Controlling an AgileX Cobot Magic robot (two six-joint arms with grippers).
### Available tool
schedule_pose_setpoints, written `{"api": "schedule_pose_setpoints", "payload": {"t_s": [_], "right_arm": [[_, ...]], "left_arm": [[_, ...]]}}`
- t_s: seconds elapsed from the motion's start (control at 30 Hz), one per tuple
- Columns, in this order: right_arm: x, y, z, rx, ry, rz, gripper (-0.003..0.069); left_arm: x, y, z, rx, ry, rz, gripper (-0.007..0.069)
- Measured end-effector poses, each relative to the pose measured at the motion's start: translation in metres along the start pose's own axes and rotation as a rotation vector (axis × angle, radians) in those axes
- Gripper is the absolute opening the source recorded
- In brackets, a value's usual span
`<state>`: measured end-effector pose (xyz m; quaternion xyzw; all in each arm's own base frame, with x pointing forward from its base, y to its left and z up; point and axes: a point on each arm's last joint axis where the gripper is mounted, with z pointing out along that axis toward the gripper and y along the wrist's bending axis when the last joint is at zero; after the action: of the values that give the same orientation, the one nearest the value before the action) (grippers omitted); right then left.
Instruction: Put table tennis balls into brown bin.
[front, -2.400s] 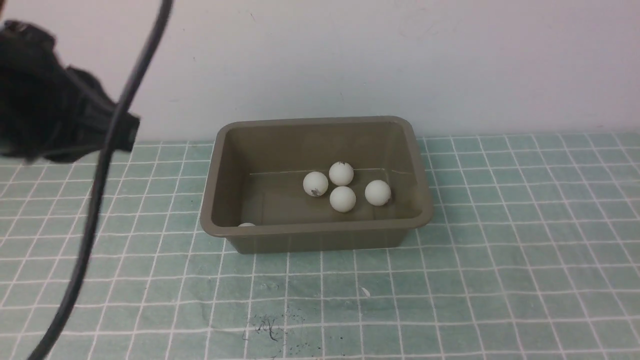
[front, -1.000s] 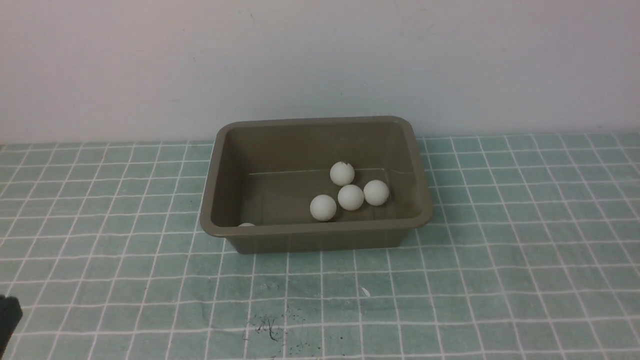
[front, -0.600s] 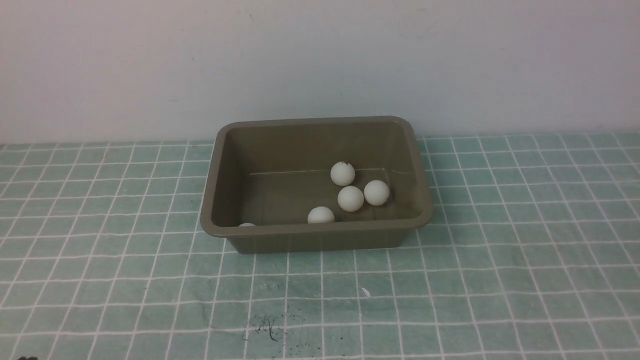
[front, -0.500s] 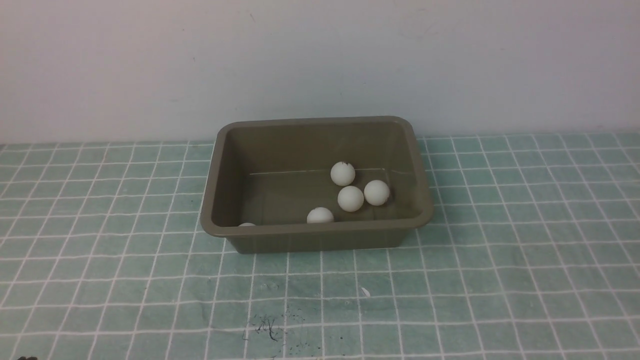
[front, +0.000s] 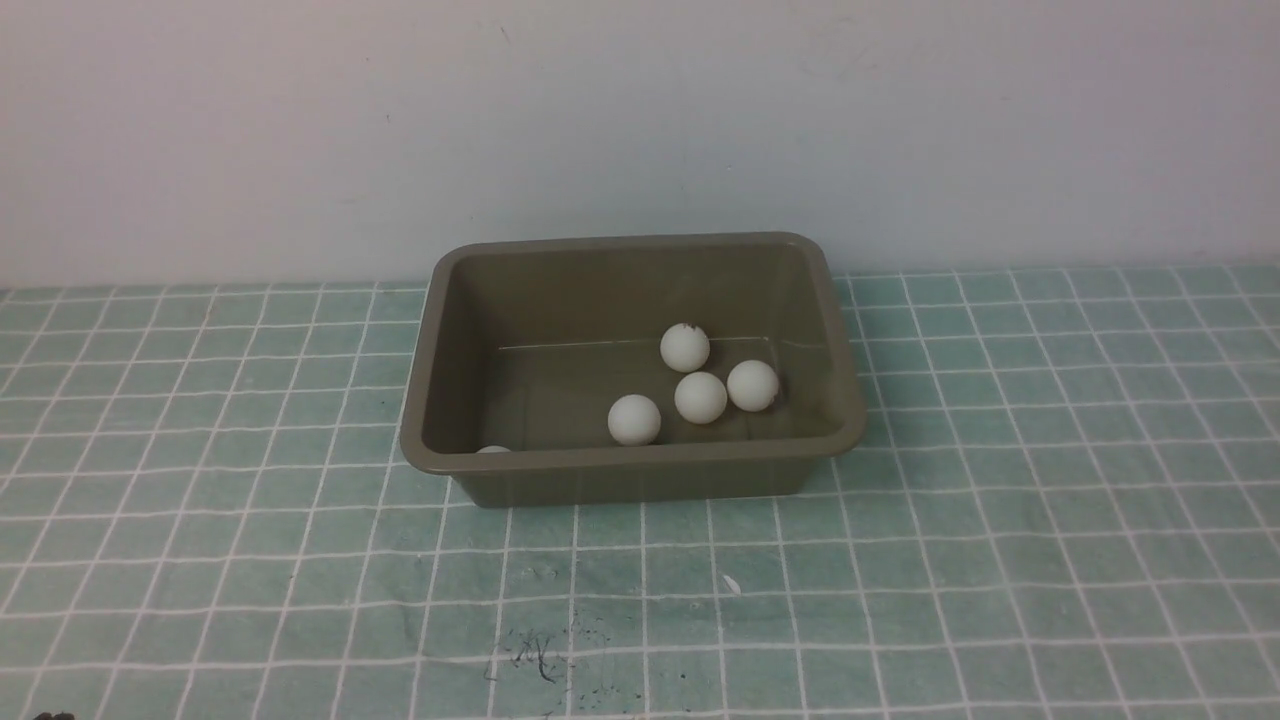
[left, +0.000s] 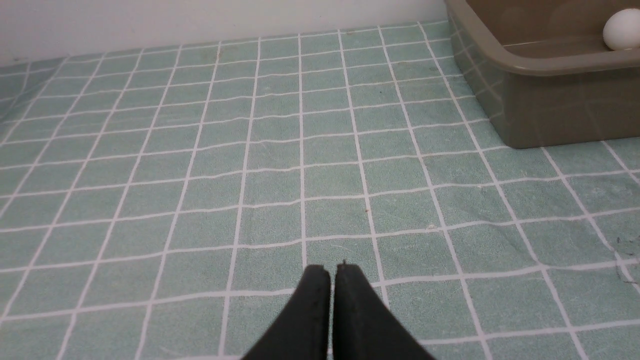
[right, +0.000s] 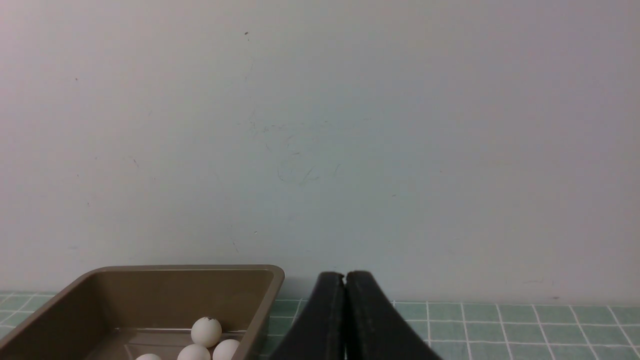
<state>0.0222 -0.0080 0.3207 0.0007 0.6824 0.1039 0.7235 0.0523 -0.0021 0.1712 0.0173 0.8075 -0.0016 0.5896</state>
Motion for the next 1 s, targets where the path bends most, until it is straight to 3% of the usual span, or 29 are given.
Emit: {"api": "schedule_pose_setpoints", "payload": {"t_s": [0.23,0.47,0.63,0.8,0.9,1.0], "right_arm": [[0.0,0.002,0.0,-0.018,0.002,0.02,-0.0015],[-0.002,0.013,-0.001,-0.148,-0.02,-0.012,-0.0015],[0.002,0.015,0.0,-0.167,-0.019,-0.013,-0.0015],[0.04,0.005,0.007,-0.022,0.037,-0.081,-0.0015],[0.087,-0.007,0.017,0.115,0.162,-0.092,-0.0015],[0.128,-0.016,0.022,0.177,0.258,-0.084,-0.0015]], "left_arm": [[0.0,0.0,0.0,0.0,0.0,0.0,-0.0005],[0.0,0.0,0.0,0.0,0.0,0.0,-0.0005],[0.0,0.0,0.0,0.0,0.0,-0.002,-0.0005],[0.0,0.0,0.0,0.0,0.0,-0.003,-0.0005],[0.0,0.0,0.0,0.0,0.0,-0.003,-0.0005],[0.0,0.0,0.0,0.0,0.0,-0.003,-0.0005]]}}
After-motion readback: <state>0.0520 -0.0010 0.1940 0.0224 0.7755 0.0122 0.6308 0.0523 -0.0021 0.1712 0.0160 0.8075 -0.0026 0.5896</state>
